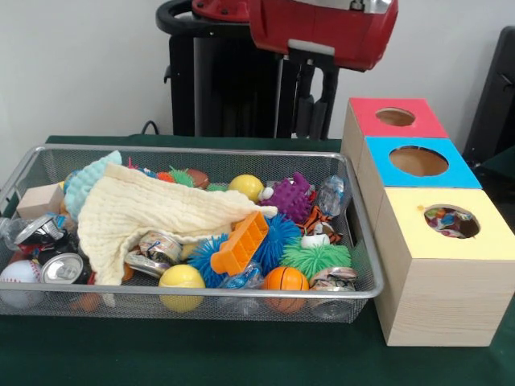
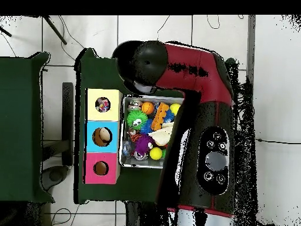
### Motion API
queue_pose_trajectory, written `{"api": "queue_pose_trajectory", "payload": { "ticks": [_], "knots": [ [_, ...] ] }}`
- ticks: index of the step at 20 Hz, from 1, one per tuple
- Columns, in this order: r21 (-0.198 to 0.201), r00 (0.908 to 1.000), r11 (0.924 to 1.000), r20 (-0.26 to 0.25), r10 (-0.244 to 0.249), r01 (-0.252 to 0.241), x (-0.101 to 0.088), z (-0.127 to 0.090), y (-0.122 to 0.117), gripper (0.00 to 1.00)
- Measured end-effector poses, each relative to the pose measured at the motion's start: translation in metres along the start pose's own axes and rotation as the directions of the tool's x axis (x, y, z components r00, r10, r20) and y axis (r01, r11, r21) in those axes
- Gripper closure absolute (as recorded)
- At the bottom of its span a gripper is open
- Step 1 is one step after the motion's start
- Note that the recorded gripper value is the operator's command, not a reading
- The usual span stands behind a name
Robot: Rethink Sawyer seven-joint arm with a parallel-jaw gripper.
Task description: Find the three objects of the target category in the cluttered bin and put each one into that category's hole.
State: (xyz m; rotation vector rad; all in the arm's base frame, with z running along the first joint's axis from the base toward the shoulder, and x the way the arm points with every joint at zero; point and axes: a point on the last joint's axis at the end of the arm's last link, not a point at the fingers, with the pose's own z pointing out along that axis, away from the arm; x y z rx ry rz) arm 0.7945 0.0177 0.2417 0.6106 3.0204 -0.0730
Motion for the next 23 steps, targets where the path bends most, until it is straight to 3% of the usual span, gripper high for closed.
{"api": "queue_pose_trajectory", "payload": {
  "ticks": [7,8,23],
  "knots": [
    [-0.025,0.9999,0.9997,0.014,-0.007,0.007,-0.001,-0.014,0.005,1.0],
    [-0.029,0.9998,0.9996,0.017,-0.005,0.006,-0.002,-0.017,0.005,0.0],
    [-0.024,0.9985,0.9997,0.055,0.0,0.001,-0.014,-0.035,-0.015,0.0]
  ]
}}
